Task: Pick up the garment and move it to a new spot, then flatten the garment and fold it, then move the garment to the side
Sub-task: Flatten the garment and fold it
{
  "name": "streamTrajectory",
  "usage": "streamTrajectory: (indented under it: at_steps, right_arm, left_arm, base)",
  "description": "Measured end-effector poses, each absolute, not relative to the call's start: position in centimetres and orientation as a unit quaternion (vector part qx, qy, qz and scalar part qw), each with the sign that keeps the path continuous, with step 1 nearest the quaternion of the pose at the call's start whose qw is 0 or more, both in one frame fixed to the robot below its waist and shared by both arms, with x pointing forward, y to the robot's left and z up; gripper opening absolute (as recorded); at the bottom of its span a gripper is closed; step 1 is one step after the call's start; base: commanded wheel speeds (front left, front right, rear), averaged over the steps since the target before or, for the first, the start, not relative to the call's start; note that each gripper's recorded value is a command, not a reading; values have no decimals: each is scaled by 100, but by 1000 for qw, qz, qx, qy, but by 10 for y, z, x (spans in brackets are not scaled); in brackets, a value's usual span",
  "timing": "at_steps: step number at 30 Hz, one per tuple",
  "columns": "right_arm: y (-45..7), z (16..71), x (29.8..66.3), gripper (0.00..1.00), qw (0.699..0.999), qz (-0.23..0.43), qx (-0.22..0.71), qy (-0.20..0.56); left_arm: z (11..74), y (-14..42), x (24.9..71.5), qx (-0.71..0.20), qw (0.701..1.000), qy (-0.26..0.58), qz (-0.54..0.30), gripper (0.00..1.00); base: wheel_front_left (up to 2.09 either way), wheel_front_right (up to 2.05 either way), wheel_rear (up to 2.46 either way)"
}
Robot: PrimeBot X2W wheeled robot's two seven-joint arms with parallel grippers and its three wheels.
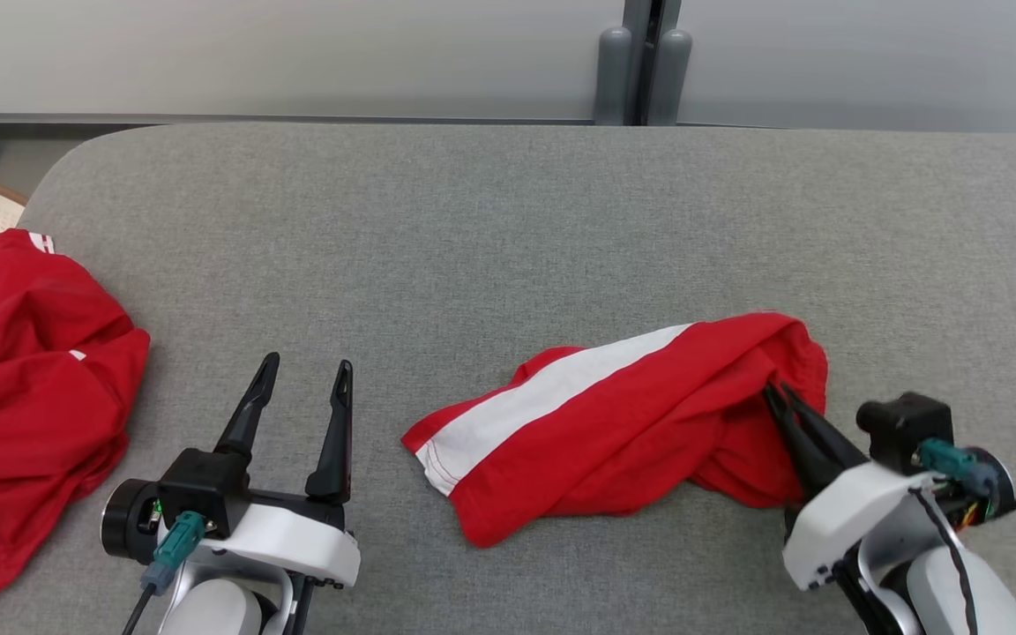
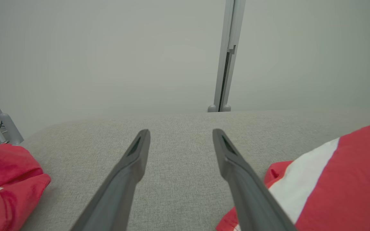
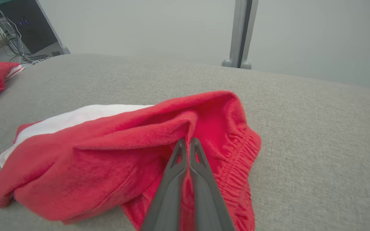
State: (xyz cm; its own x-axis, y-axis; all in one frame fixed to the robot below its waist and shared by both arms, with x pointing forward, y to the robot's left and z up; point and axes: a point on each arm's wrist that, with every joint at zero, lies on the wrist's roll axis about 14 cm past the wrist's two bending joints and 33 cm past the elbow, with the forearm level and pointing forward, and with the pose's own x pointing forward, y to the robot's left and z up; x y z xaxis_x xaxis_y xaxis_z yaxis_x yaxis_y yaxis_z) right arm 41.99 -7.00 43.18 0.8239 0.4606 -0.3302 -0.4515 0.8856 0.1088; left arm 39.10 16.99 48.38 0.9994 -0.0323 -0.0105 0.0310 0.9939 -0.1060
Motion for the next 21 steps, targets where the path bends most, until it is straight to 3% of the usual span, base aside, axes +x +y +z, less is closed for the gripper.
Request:
streamTrajectory:
  at_steps: [6,14,21]
  right_arm:
    - [-72,415,383,0,947,249,-7,201]
    - [-74,366,332,0,923,243,-3,299]
    - [-78,347,326,0,918,225,6,327]
  left_arm:
    - [486,167,393,-53,998,3,-21,100]
    - [486,163,393,-54,998,2,-27,100]
    - [485,164,393,-54,998,4,-26,100]
  base:
    - [0,0,0]
    - [0,0,0]
    - [0,0,0]
